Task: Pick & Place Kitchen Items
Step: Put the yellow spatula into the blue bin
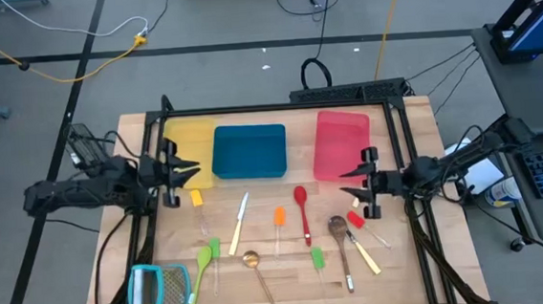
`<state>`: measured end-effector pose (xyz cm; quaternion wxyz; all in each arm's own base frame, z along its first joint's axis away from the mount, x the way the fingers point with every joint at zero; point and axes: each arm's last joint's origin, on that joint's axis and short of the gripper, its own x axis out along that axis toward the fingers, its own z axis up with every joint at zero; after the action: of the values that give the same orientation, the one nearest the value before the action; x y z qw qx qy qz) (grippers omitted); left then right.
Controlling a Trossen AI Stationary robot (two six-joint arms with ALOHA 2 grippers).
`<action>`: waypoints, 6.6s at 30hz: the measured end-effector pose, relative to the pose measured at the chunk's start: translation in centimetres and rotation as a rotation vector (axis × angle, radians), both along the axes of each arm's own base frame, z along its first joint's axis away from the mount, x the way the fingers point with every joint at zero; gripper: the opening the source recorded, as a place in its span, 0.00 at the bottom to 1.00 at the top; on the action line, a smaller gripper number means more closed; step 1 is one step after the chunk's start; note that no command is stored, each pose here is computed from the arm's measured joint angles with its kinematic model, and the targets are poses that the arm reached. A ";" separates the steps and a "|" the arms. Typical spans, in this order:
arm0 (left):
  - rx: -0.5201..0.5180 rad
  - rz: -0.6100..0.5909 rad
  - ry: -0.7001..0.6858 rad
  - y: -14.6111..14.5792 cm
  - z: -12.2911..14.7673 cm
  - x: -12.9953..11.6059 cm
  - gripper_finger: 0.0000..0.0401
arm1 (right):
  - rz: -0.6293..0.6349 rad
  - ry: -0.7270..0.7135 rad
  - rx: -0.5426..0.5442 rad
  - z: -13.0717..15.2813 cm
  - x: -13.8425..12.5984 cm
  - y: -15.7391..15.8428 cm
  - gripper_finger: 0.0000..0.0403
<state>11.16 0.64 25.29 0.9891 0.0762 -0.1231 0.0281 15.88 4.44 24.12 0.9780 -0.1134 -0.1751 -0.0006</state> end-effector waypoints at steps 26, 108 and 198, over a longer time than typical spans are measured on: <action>0.163 0.357 0.345 1.9 -0.3 6.3 0.20 | -0.163 0.285 0.264 -5.1 4.4 0.4 0.53; -1.241 0.875 0.921 -5.7 -12.2 3.5 0.54 | -0.347 0.385 0.091 -3.3 10.9 -2.3 0.50; -1.216 1.348 0.957 -3.8 -13.1 7.8 0.54 | -0.163 0.337 -0.022 -2.7 11.2 -3.3 0.47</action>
<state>18.92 -3.18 12.20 0.5845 -0.3813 0.3877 0.6022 27.06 1.16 21.37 0.9889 -0.1364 0.0008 -0.0588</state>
